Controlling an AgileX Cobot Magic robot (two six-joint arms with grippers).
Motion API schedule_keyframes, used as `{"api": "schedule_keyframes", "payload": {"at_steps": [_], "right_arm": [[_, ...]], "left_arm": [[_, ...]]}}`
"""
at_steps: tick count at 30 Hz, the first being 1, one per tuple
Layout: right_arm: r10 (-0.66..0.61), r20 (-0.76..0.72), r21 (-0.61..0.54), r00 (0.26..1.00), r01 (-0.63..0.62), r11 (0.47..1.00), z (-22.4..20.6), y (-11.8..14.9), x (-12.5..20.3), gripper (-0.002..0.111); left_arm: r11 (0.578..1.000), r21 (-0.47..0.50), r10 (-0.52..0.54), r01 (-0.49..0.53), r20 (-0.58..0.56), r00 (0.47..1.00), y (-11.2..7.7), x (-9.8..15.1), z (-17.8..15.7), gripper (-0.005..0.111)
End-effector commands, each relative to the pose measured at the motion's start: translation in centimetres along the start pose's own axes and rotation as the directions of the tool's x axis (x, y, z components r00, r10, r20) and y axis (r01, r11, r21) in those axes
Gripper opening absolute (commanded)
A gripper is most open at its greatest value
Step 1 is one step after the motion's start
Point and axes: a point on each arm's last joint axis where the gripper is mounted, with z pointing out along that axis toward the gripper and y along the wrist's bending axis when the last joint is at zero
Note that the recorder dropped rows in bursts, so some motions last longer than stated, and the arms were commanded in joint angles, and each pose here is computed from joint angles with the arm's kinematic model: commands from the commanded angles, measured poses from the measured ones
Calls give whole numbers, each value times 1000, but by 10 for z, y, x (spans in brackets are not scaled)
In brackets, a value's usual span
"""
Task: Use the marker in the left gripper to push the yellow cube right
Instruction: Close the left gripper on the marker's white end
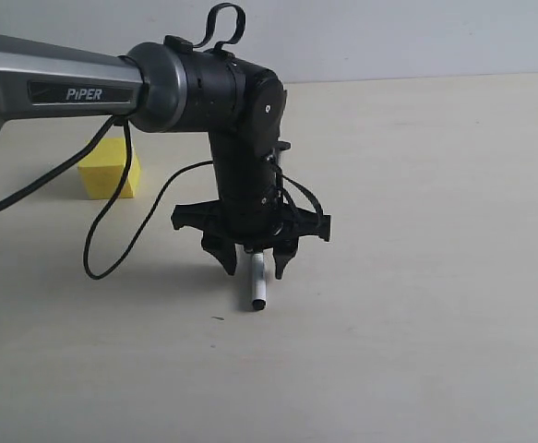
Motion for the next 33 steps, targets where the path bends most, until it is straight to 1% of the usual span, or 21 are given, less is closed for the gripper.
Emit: {"api": "schedule_keyframes", "payload": {"at_steps": [1,4,6,9,10,16,33], "right_arm": [[-2,8,7,1000,2,1000,0,0,1,0],[-2,8,7,1000,2,1000,0,0,1,0],[-2,8,7,1000,2,1000,0,0,1,0],[-2,8,7,1000,2,1000,0,0,1,0],[-2,8,7,1000,2,1000,0,0,1,0],[-2,8,7,1000,2,1000,0,0,1,0],[-2,8,7,1000,2,1000,0,0,1,0]], "left_arm": [[1000,10,-6,6,7,1000,-9,4,0,56],[1000,11,-13,13,8,1000,-10,4,0,56],[1000,11,-17,17,8,1000,-10,4,0,53],[1000,10,-17,17,7,1000,-10,5,0,41],[1000,10,-17,17,7,1000,-10,5,0,41],[1000,10,-19,19,7,1000,-10,5,0,49],[1000,-3,-20,20,12,1000,-8,4,1,50]]}}
